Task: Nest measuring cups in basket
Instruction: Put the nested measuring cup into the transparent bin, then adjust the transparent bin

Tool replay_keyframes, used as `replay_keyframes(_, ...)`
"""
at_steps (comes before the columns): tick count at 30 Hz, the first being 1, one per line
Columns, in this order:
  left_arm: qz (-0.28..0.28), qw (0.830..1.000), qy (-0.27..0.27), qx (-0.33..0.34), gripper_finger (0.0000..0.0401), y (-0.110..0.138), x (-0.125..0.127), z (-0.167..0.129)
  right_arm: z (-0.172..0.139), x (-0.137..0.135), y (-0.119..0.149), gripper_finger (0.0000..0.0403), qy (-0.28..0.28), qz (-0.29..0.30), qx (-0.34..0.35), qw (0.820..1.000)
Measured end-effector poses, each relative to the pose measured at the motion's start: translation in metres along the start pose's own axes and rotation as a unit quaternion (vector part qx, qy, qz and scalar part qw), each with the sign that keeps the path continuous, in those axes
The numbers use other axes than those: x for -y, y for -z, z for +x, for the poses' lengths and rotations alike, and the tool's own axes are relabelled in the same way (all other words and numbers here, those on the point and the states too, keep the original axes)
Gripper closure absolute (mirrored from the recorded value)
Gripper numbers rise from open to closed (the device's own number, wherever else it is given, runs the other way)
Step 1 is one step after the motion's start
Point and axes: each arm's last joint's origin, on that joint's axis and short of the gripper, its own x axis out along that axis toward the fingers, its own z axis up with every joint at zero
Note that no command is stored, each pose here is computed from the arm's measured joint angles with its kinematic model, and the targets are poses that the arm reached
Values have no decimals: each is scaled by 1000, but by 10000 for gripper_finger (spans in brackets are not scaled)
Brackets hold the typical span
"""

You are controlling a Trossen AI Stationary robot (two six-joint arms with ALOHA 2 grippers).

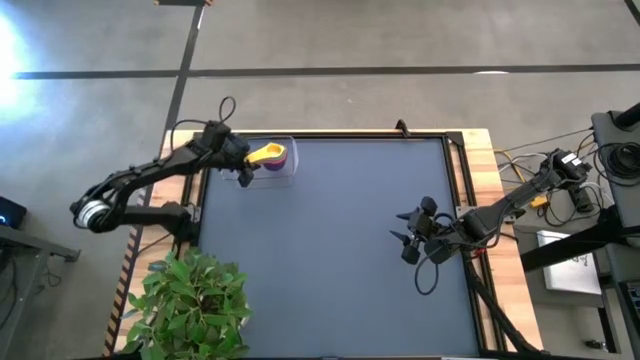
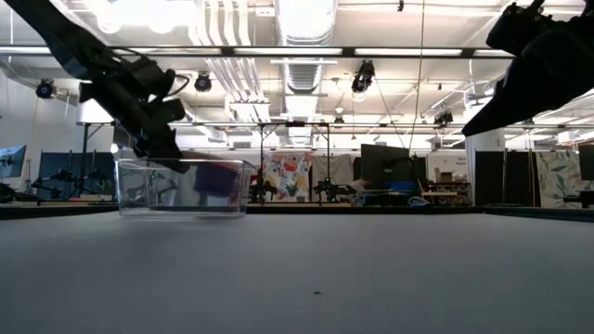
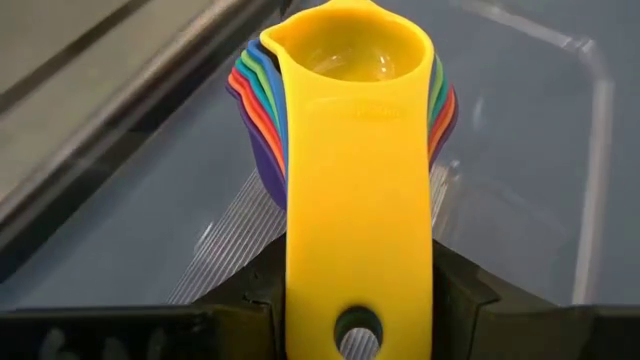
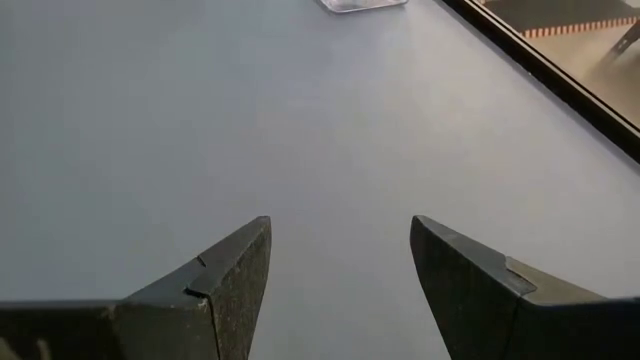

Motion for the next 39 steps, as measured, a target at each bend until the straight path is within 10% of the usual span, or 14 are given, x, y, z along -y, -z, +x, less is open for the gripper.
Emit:
replay_keyframes(14, -34, 997, -23, -67, 275, 13, -18, 26, 2, 2, 6, 172, 4, -8, -6, 1000)
replay_keyframes(24, -70, 994, -20, -77, 102, -17, -17, 1, 2, 2, 7, 172, 4, -8, -6, 1000)
replay_keyframes(39, -57, 996, -13, -73, 148, -21, 6, -14, 2, 2, 7, 172, 0, -12, -9, 1000)
